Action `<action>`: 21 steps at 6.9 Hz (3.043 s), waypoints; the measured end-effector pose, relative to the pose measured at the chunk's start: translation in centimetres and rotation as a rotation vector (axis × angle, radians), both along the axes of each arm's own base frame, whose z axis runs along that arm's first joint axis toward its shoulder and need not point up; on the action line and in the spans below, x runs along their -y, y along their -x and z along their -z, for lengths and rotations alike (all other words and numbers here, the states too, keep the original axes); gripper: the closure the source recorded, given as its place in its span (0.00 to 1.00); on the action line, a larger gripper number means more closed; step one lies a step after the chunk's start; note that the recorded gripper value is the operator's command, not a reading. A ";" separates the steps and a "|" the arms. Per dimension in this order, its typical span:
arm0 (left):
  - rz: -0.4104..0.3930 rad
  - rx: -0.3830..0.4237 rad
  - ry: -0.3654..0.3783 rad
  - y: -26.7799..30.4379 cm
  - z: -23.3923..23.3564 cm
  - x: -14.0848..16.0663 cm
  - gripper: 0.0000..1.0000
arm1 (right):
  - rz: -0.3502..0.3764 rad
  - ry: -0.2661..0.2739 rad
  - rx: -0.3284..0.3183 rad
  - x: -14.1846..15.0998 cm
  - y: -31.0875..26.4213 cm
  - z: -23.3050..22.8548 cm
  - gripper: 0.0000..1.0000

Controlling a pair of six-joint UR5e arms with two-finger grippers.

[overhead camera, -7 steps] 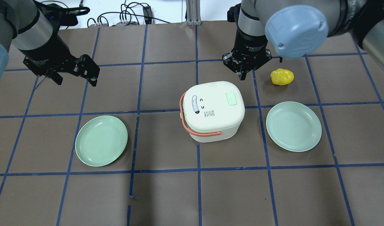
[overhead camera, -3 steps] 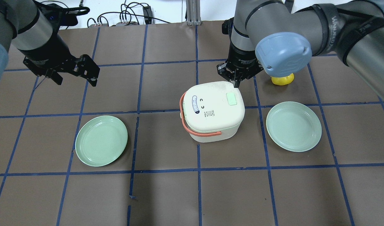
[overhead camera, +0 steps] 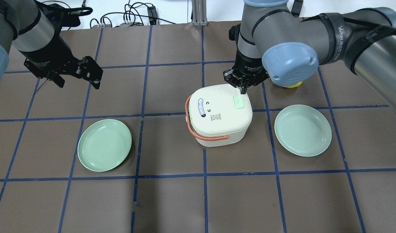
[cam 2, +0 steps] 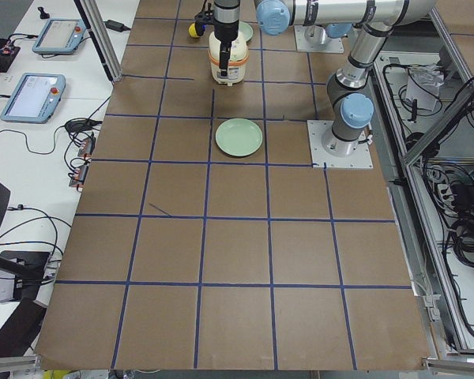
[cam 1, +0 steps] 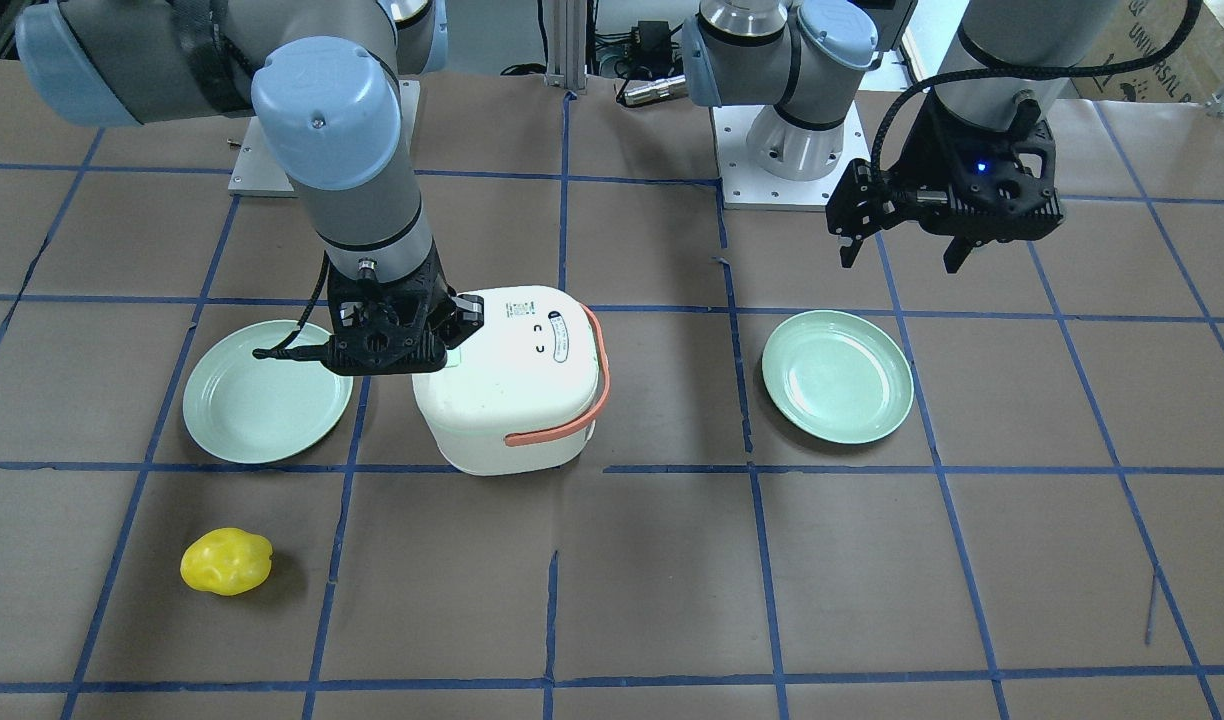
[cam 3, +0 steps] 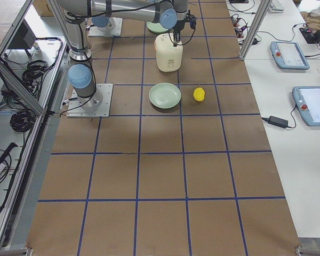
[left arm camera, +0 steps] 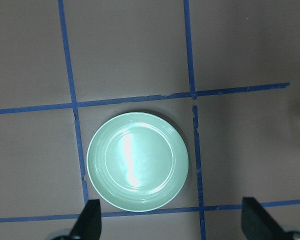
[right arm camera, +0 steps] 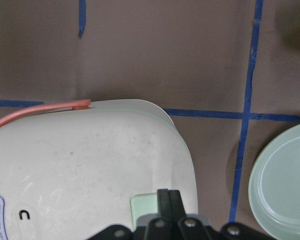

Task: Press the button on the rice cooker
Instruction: 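Press down on the green button with the right gripper fingertips, then lift the right gripper up and away from the cooker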

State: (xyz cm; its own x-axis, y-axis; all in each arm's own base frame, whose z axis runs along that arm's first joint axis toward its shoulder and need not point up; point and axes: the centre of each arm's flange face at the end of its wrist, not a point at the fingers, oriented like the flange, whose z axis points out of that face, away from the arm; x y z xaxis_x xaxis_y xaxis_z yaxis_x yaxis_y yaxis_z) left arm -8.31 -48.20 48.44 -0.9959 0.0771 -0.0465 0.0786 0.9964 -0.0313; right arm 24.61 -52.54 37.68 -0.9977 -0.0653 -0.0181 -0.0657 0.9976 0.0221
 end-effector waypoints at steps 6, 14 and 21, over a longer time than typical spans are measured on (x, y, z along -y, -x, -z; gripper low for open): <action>0.000 0.000 0.000 0.0 0.0 0.0 0.00 | -0.016 -0.007 -0.005 -0.4 -1.4 0.8 0.97; 0.000 0.000 0.000 0.0 0.0 0.0 0.00 | -0.014 -0.021 -0.011 -1.1 -1.2 1.8 0.96; 0.000 0.000 0.000 0.0 0.0 0.0 0.00 | 0.065 0.021 0.011 2.2 2.3 -5.2 0.00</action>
